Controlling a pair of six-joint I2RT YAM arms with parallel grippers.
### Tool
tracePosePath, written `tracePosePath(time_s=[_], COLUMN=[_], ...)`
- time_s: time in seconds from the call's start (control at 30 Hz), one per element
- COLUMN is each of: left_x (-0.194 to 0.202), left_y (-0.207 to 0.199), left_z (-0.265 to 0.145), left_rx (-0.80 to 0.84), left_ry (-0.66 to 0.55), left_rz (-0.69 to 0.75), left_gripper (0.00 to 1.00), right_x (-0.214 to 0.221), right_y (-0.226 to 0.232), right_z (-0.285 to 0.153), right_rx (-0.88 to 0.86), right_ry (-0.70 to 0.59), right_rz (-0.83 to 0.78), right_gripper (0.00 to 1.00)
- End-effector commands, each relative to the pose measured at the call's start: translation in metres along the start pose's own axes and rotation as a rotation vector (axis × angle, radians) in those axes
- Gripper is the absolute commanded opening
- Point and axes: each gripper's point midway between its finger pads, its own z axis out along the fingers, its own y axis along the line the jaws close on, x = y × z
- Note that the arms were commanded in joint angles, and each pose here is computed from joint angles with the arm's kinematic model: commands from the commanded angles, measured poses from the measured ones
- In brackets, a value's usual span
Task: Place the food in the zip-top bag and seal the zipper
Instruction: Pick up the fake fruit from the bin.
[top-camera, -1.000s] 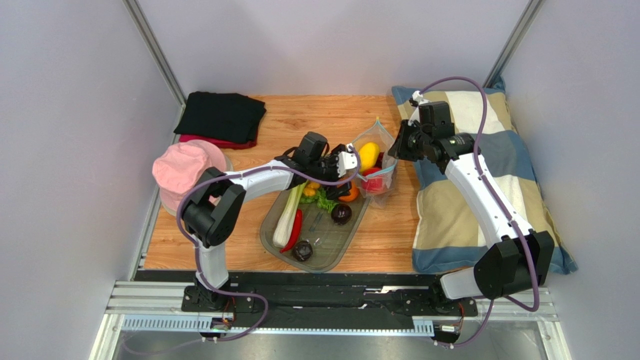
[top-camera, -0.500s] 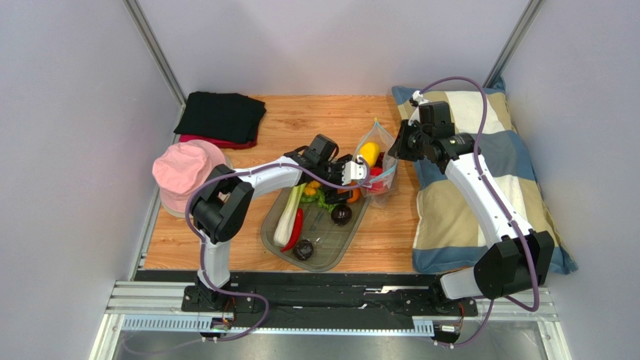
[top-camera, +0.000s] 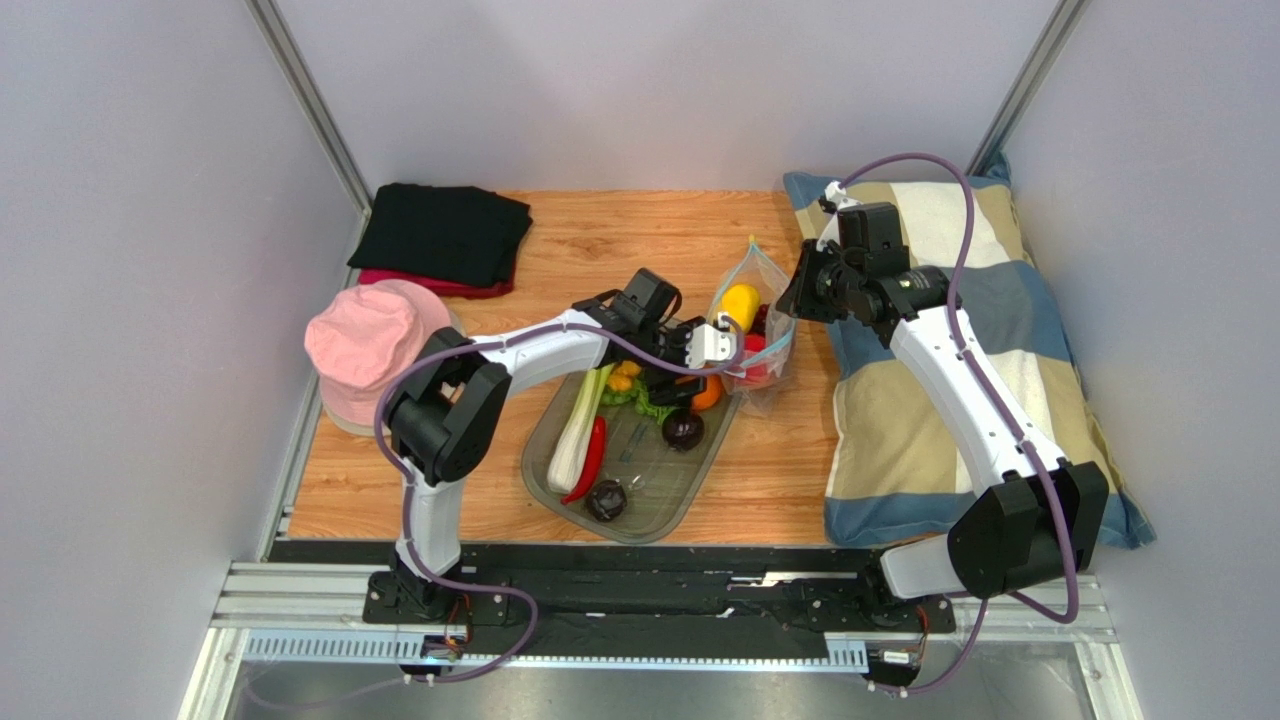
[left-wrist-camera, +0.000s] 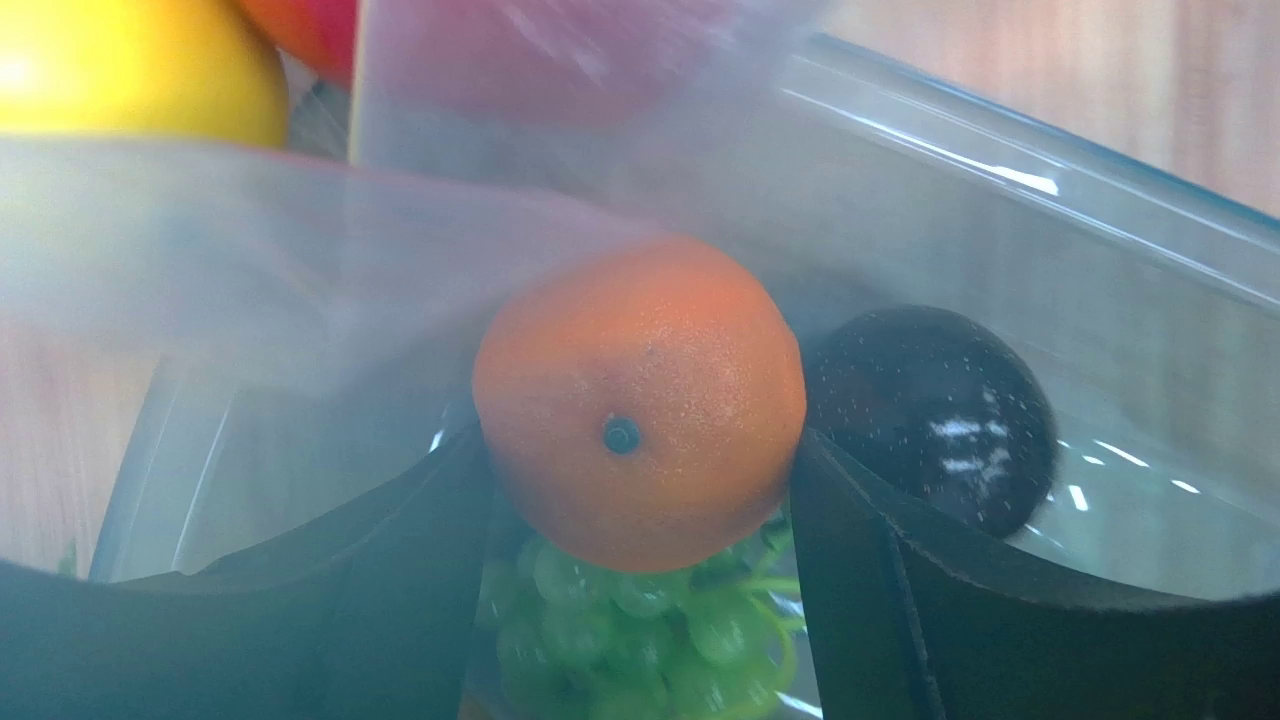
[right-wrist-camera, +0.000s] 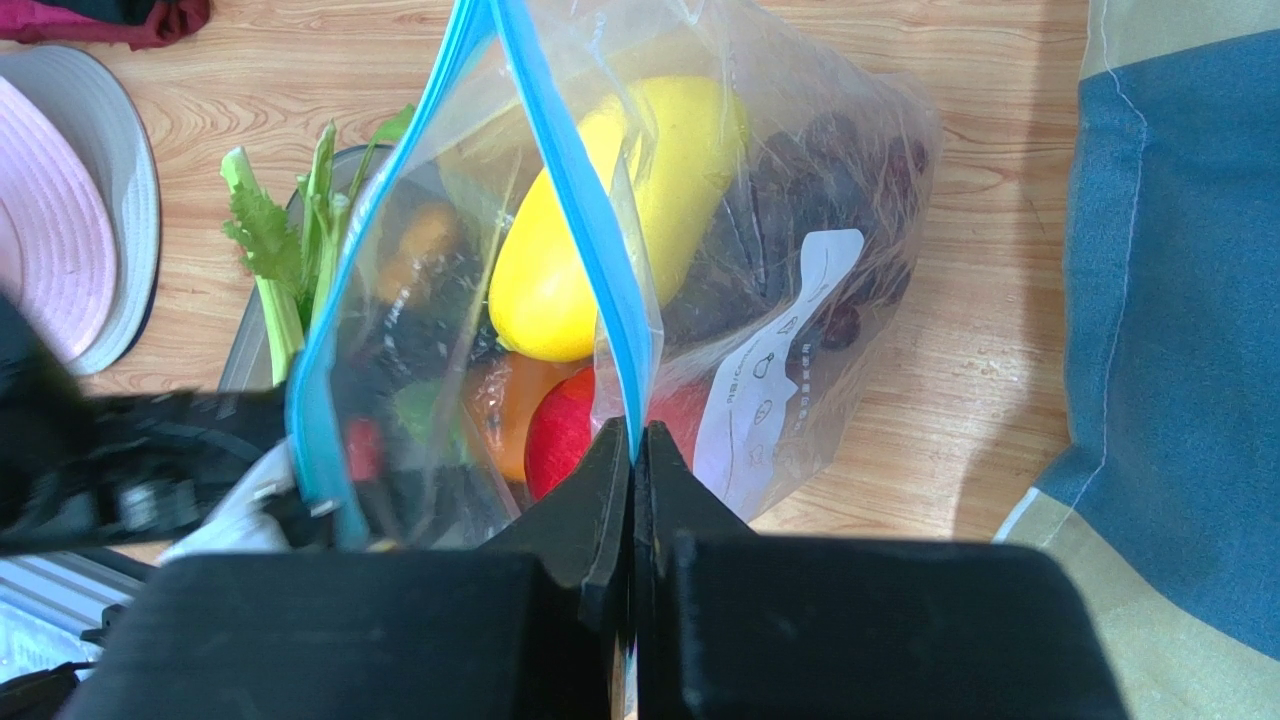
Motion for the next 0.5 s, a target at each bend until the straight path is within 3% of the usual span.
tracePosePath(time_s=[0.0, 0.13, 0.27, 0.37, 0.47], left_x=[-0.036, -0.07, -0.148, -0.195, -0.216], left_y=[-0.013, -0.012, 0.005, 0.028, 0.053], left_z=[-0.063, -0.121, -0.171, -0.18, -0.164], left_rx=[-0.008, -0.06, -0.132, -0.2, -0.231], left_ry=[-0.104, -0.195, -0.392, -0.453, -0.472], left_rz=[-0.011, -0.049, -0.069, -0.101, -0.133], left_gripper=[0.57, 0.56, 0.57, 0.57, 0.57], right_x=[-0.025, -0.025, -0.025, -0.024, -0.023], right_y=[0.013, 0.014, 0.016, 0.017, 0.017], right_z=[-0.012, -0.009, -0.009, -0.007, -0.006], right_rx=[-0.044, -0.053, -0.063, -0.069, -0.068], right_ry=[-0.077, -0.066, -0.066, -0.056, -0.054], right_rz=[-0.028, -0.021, -0.019, -0.014, -0.008], right_gripper=[0.0, 0.0, 0.0, 0.0, 0.0])
